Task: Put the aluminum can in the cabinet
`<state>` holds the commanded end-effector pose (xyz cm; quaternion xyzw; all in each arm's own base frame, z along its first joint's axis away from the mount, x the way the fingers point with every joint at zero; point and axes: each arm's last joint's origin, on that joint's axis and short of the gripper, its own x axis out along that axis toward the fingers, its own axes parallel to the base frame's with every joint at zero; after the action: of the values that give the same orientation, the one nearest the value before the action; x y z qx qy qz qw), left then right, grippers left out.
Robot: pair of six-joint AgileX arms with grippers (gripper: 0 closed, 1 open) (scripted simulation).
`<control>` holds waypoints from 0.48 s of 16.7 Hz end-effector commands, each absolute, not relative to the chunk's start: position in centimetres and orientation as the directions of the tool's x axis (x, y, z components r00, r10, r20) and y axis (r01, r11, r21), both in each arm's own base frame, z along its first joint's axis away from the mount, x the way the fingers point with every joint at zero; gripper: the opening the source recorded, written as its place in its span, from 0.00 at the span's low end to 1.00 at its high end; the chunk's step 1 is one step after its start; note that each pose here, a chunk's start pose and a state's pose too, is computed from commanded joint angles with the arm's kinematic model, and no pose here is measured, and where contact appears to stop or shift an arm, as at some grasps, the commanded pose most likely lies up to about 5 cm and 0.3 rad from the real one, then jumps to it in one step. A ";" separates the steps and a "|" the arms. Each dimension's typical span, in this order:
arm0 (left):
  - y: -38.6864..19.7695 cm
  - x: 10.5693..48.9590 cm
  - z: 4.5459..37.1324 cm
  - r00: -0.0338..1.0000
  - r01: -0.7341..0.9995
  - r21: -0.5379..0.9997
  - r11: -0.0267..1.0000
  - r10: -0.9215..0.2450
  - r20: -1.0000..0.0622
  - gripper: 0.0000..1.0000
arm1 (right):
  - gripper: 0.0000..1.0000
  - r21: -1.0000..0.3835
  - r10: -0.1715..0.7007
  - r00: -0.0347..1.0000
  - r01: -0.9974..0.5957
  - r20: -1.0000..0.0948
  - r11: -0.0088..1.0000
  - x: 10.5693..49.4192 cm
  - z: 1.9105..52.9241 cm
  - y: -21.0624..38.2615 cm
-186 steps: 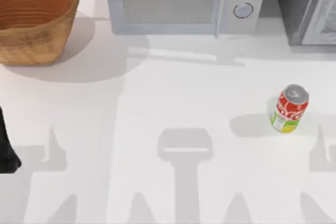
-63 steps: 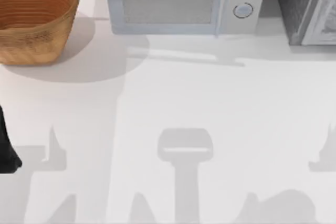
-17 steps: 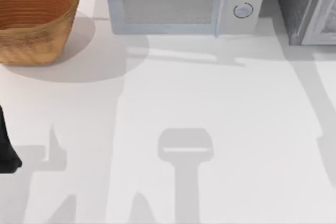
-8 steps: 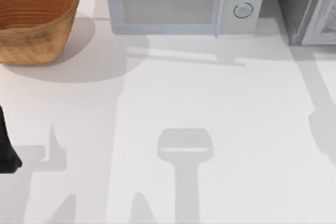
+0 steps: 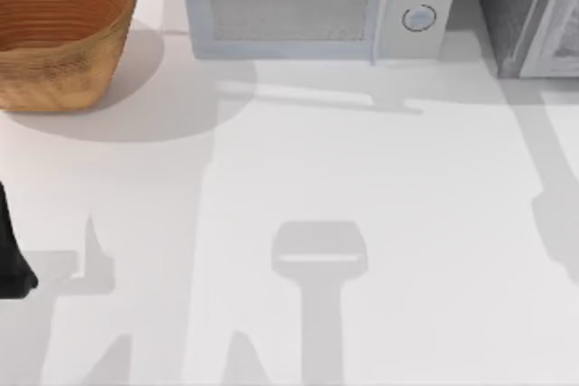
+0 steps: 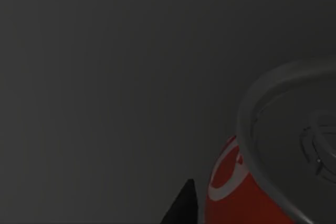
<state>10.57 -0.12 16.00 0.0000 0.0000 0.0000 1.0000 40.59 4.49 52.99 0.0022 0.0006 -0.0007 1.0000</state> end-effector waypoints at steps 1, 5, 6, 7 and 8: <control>-0.1 10.6 16.0 1.000 0.000 0.000 1.000 0.000 0.000 1.00 | 0.38 0.004 -0.001 1.000 0.001 -0.001 1.000 40.6 53.0 4.5; -0.1 10.6 16.0 1.000 0.000 0.000 1.000 0.000 0.000 1.00 | 0.68 0.004 -0.001 1.000 0.001 -0.001 1.000 40.6 53.0 4.5; -0.1 10.6 16.0 1.000 0.000 0.000 1.000 0.000 0.000 1.00 | 0.75 0.004 -0.001 1.000 0.001 -0.001 1.000 40.6 53.0 4.5; -0.1 10.6 16.0 1.000 0.000 0.000 1.000 0.000 0.000 1.00 | 0.83 0.004 -0.001 1.000 0.001 -0.001 1.000 40.6 53.0 4.5; -0.1 10.6 16.0 1.000 0.000 0.000 1.000 0.000 0.000 1.00 | 0.90 0.004 -0.001 1.000 0.001 -0.001 1.000 40.6 53.0 4.5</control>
<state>10.57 -0.12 16.00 0.0000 0.0000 0.0000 1.0000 40.59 4.49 52.99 0.0022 0.0006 -0.0007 1.0000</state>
